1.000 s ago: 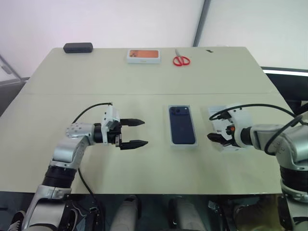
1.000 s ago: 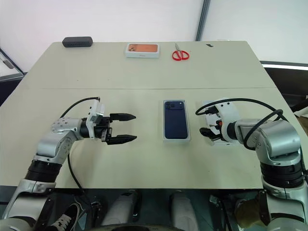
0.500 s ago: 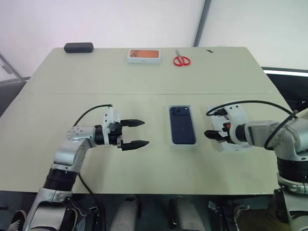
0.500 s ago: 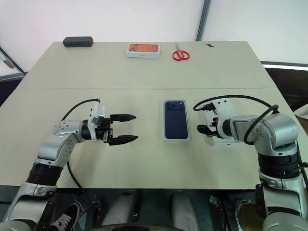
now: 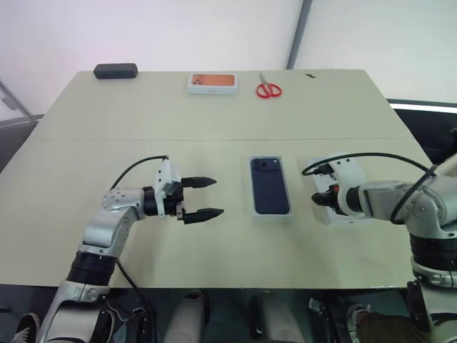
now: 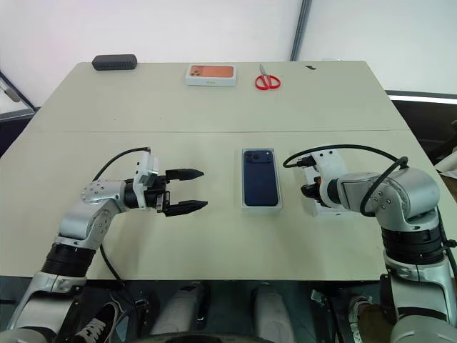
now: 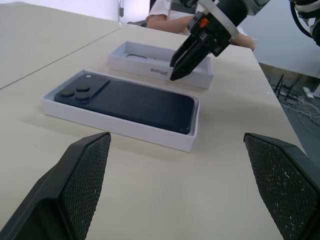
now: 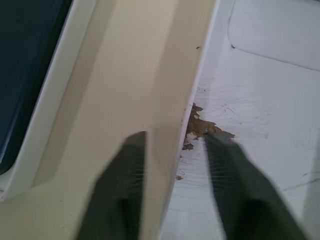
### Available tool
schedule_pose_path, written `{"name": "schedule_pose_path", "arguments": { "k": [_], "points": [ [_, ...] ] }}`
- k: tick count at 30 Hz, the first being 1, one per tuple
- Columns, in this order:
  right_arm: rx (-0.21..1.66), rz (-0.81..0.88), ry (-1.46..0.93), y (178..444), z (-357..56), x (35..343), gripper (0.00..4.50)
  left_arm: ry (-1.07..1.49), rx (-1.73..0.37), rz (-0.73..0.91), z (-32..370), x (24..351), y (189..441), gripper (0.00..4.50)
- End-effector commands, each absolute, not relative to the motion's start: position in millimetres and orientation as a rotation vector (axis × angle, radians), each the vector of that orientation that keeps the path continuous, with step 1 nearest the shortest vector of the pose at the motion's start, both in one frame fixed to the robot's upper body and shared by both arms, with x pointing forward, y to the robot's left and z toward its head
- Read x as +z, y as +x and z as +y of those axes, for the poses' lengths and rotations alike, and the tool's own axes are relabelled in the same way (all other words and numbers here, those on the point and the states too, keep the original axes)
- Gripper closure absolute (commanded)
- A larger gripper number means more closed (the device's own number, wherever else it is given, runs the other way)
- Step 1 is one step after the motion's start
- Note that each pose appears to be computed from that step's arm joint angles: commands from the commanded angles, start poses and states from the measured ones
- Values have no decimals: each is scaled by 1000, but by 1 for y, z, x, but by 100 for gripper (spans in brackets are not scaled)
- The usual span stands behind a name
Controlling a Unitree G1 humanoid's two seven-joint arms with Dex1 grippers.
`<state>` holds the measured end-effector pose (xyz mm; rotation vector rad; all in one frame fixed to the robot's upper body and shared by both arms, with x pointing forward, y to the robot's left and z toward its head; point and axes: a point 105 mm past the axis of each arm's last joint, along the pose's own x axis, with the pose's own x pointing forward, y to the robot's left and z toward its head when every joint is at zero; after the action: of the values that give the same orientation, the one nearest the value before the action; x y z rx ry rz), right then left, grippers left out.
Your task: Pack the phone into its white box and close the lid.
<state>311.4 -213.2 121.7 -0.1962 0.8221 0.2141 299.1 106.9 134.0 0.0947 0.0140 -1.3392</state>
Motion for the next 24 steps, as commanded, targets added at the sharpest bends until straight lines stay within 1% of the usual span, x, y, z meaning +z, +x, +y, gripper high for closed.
{"name": "schedule_pose_path", "arguments": {
  "k": [1,7,11,15,17,20,22,24],
  "points": [
    [191,816,-257,309,-216,124,448,120,-1350,-30,104,144,298,0],
    [173,818,-227,311,-217,120,448,123,-1338,-29,105,145,299,0],
    [127,765,-219,319,-220,133,448,117,-1321,-30,106,144,301,0],
    [115,728,-146,325,-218,139,448,107,-1296,-37,107,146,305,0],
    [126,652,-53,336,-211,156,448,96,-1276,-36,109,147,308,0],
    [171,526,25,349,-197,184,448,78,-1250,-43,112,150,313,0],
    [314,463,99,349,-171,200,448,52,-1229,-57,114,156,316,0],
    [474,396,228,347,-144,218,448,29,-1203,-70,117,161,320,0]
  ]
}}
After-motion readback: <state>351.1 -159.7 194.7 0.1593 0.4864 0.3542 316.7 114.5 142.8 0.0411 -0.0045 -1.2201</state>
